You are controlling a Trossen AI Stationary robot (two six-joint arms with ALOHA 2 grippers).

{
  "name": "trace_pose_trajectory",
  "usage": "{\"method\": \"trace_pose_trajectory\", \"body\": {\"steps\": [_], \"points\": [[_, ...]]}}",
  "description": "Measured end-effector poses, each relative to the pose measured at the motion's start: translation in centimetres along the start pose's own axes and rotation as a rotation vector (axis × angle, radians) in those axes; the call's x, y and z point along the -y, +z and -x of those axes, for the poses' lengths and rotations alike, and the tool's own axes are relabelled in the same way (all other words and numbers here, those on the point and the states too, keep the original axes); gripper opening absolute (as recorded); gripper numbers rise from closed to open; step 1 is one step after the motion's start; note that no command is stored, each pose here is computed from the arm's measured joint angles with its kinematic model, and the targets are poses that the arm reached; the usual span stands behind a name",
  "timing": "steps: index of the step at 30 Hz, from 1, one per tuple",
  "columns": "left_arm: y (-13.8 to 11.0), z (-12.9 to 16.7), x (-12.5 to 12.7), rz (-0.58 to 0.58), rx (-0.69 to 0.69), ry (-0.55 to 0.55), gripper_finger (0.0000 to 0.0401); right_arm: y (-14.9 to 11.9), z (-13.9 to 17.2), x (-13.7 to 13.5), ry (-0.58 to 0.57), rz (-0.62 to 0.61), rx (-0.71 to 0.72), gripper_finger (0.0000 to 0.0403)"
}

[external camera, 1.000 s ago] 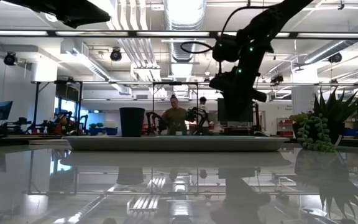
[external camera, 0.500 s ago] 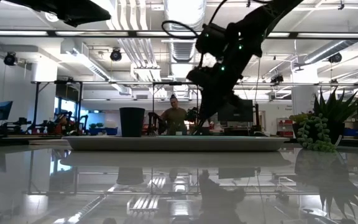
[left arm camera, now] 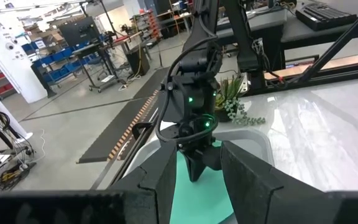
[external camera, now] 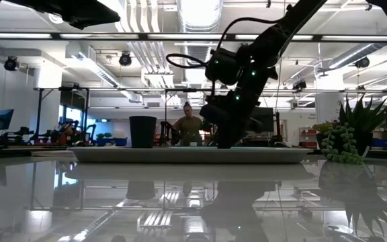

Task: Pick and place plate/cup/fork/spoon on tray
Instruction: Put the green plate on the gray serving tray right beside the pink fork, then return to Home Position

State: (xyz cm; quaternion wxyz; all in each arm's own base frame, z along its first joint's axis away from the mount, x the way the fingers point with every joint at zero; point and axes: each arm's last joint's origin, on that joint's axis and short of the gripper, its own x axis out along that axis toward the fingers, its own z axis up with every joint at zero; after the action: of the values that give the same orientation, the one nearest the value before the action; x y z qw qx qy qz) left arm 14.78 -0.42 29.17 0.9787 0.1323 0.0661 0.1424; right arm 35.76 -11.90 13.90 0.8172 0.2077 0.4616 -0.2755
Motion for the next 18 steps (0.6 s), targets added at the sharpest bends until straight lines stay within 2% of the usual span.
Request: {"method": "trace_pose_trajectory", "body": {"steps": [13,18], "points": [[0.0,0.0,0.0,0.0,0.001,0.0,0.0109,-0.1,0.1,0.1,-0.031,0.027,-0.005,0.0009],[0.0,0.0,0.0,0.0,0.001,0.0,0.0109,0.9,0.9,-0.3,-0.016,0.042,0.027,0.0009]]}}
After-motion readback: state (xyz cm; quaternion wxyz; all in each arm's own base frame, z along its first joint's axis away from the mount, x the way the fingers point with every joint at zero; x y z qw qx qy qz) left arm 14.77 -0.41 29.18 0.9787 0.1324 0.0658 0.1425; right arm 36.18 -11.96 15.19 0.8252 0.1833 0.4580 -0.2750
